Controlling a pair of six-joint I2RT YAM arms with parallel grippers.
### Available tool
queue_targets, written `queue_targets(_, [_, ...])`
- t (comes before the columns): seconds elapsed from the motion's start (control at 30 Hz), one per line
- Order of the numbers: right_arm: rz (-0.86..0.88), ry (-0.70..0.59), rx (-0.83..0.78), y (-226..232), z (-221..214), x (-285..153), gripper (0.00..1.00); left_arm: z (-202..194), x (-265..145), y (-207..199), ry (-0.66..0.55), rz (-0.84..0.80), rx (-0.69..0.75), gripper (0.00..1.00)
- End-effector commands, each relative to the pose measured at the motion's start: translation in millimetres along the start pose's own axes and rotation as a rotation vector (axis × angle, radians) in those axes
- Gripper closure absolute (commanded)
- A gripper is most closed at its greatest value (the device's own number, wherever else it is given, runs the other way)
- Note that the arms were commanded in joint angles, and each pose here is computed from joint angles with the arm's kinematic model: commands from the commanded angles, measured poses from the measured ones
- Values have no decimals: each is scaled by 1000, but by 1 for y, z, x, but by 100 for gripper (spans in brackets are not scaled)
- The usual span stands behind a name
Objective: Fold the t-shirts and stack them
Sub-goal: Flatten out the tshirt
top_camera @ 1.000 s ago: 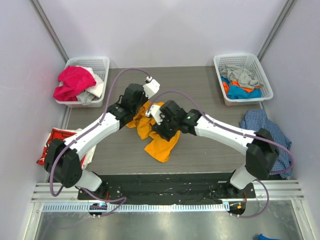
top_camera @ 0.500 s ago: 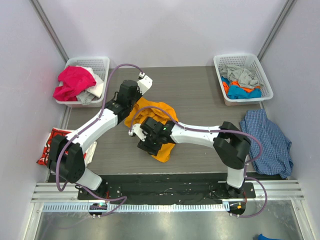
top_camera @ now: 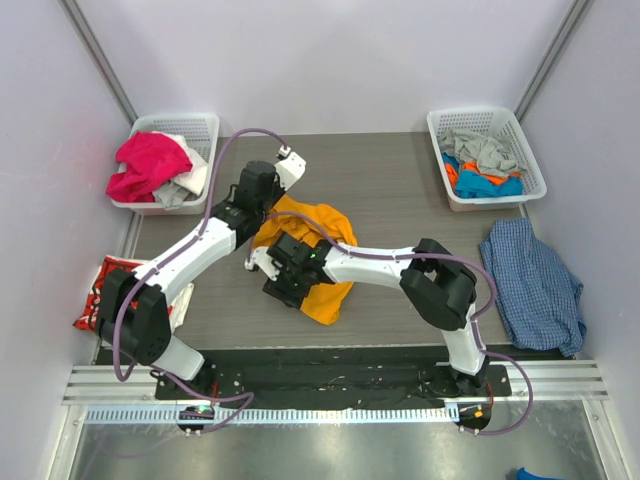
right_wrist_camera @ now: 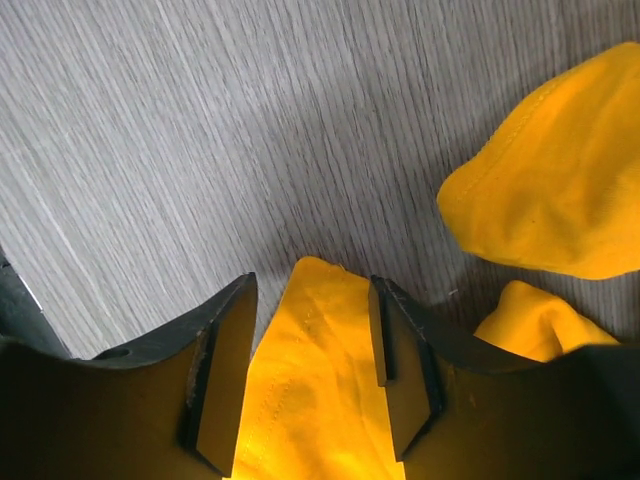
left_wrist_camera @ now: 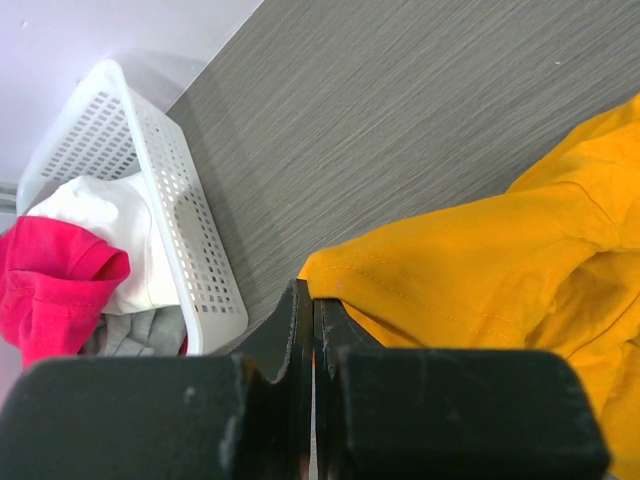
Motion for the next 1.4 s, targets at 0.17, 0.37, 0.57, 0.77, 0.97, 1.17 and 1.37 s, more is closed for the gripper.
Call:
queue_targets(0.17, [4,-25,-10,3,10,7,51,9,-9,7,-75,23,-18,100])
queue_targets(0.37, [-20,4,-11,2,3,6,87,6,-12,9,-76,31,-27,100])
queue_targets(0.57, [-134,81,-32,-9,-20,-16,99,8,-18,18,-85,58,-42,100])
queue_targets(0.77, [-446,18,113,-90,-32,-112,99,9,-30,46,-101,84,-142,100])
queue_targets(0.97, [-765,-92,230,-158,-41,-229,99,9,-41,44,-84,29,-173,100])
queue_targets(1.17, [-975,-141,303,-191,-50,-308,99,26,-52,58,-110,65,-174,100])
queue_targets(1.37, [-1101,-134,340,-210,-55,-347,99,54,-56,80,-141,145,-178,100])
Point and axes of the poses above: each gripper's point midway between its finger pads, its own x axis out along the fingers, its own y axis along the line the jaws close on, z = x × y, the point moved 6 cm from there along -x, back along the fingers, and after that the axes turned 7 degrees about -x, right-handed, at the moved point
